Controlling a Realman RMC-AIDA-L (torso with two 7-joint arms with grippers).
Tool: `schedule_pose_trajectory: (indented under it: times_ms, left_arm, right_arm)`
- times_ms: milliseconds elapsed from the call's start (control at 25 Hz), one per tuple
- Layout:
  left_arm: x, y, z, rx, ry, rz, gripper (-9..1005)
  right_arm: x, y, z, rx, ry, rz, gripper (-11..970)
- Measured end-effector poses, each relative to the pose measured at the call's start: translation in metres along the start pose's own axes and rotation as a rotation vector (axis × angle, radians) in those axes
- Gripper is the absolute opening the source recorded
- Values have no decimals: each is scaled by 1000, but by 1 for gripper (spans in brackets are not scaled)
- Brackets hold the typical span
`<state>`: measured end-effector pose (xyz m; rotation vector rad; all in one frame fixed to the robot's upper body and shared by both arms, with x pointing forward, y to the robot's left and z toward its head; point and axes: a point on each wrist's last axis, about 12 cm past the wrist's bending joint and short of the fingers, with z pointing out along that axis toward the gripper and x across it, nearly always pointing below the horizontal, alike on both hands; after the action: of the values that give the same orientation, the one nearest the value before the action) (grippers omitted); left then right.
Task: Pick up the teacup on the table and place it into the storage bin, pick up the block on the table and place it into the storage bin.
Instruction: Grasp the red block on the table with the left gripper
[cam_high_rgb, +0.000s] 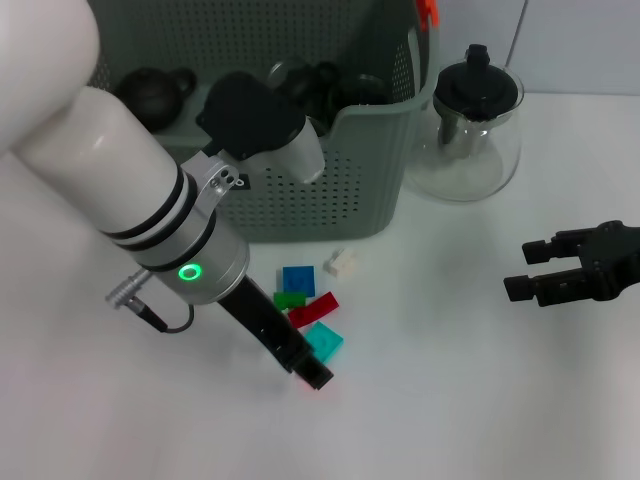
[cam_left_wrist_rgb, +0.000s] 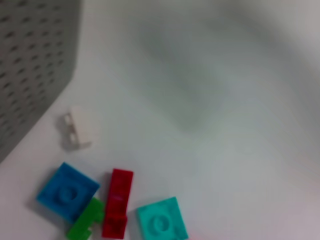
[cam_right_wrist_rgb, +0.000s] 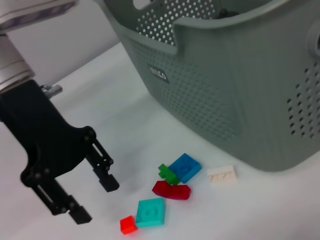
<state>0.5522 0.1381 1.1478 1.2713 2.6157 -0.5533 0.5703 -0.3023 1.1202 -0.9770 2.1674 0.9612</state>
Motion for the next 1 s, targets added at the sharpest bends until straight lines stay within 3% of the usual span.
schedule_pose_trajectory:
  times_ms: [240, 400, 720, 1000]
  left_arm:
    - [-4, 2, 2, -58, 10, -175, 629]
    - [-5, -2, 4, -91, 43, -232, 629]
    - [-13, -11, 15, -90, 38, -262, 630]
    - [-15, -8, 30, -55, 19, -295, 629]
  right_arm:
    - [-9, 1, 2, -12, 5, -65, 837]
    - [-15, 2, 3, -19, 6, -108, 837]
    - [-27, 2, 3, -27, 18, -182, 837]
    - [-28, 2, 4, -29, 19, -216, 837]
